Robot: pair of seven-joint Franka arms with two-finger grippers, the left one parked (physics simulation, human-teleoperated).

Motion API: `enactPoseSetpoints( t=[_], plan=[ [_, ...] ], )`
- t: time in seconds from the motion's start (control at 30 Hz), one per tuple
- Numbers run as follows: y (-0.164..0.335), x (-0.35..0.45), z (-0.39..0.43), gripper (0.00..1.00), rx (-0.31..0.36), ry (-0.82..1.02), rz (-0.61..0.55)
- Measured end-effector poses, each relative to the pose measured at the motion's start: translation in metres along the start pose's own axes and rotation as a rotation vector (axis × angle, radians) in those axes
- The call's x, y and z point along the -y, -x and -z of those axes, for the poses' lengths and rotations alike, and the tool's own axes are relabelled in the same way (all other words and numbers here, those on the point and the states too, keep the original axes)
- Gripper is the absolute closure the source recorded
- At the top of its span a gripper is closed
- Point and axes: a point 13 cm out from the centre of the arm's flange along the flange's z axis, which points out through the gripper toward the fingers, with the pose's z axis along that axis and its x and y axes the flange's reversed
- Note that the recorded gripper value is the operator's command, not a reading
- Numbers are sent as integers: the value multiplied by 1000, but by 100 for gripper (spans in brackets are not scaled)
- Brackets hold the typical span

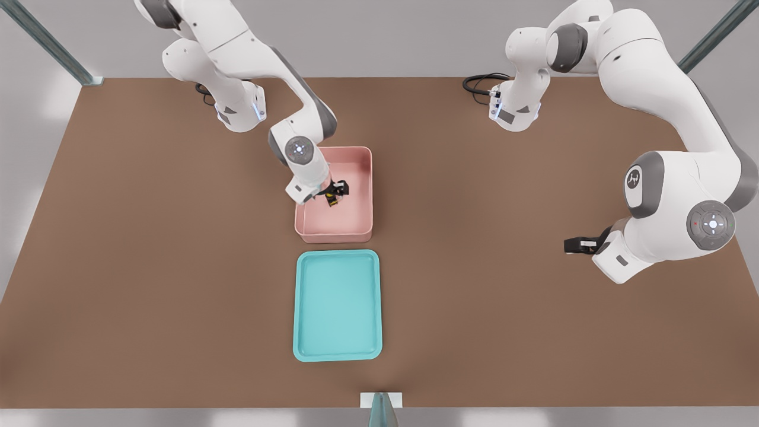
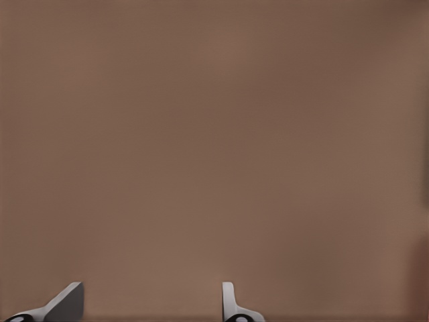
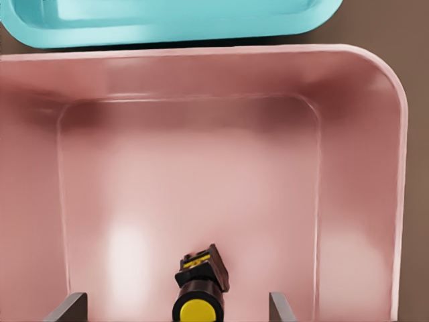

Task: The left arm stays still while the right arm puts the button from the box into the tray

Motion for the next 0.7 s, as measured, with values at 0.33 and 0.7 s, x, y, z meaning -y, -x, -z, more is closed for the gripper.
enactPoseSetpoints(
  t=[0.33, 0.7],
  plan=[
    [-26, 3, -48, 0, 35, 17, 5],
    [-34, 5, -70, 0, 44, 20, 2]
  ],
)
